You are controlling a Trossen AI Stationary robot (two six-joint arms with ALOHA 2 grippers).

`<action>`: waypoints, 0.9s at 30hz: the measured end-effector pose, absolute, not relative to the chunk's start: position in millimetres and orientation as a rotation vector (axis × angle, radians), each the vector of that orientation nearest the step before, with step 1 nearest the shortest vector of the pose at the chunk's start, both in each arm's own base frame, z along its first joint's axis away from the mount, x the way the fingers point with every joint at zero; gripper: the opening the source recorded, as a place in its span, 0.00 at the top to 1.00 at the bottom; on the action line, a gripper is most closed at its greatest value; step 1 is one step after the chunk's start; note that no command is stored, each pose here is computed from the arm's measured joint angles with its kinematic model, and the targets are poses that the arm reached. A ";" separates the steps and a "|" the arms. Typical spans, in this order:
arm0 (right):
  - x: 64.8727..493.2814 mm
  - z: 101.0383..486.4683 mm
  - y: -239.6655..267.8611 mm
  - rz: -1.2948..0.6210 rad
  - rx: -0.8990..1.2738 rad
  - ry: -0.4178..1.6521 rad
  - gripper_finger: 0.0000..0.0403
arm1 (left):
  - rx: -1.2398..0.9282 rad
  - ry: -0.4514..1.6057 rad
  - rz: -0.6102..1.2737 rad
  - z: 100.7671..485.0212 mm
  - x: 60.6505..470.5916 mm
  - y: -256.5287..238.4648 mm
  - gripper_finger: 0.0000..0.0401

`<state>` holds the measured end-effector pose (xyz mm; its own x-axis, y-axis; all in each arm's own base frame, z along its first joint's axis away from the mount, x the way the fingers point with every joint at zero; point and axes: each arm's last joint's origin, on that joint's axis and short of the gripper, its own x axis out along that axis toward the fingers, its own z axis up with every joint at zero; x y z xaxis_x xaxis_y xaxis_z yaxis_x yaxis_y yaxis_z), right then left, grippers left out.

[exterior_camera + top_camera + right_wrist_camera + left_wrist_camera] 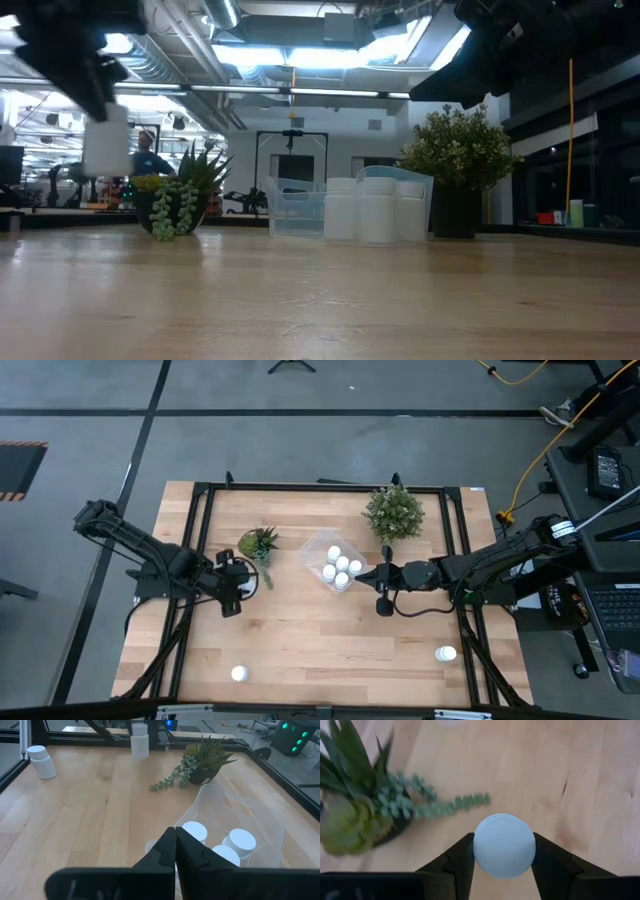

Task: Pick and place pill bottles into a basket
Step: Put the top left pill bottle into the transparent bin

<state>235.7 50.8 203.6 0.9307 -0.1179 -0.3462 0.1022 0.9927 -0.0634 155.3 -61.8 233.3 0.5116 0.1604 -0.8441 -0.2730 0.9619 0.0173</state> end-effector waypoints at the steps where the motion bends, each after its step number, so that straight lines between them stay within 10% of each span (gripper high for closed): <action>1: 235.7 203.6 50.8 -0.112 -0.044 0.357 0.99 | -0.113 0.985 0.256 235.6 158.4 -59.5 0.61; 27: 235.7 203.3 50.3 -0.104 -0.100 0.364 0.99 | 0.063 0.824 0.129 246.1 261.1 25.3 0.61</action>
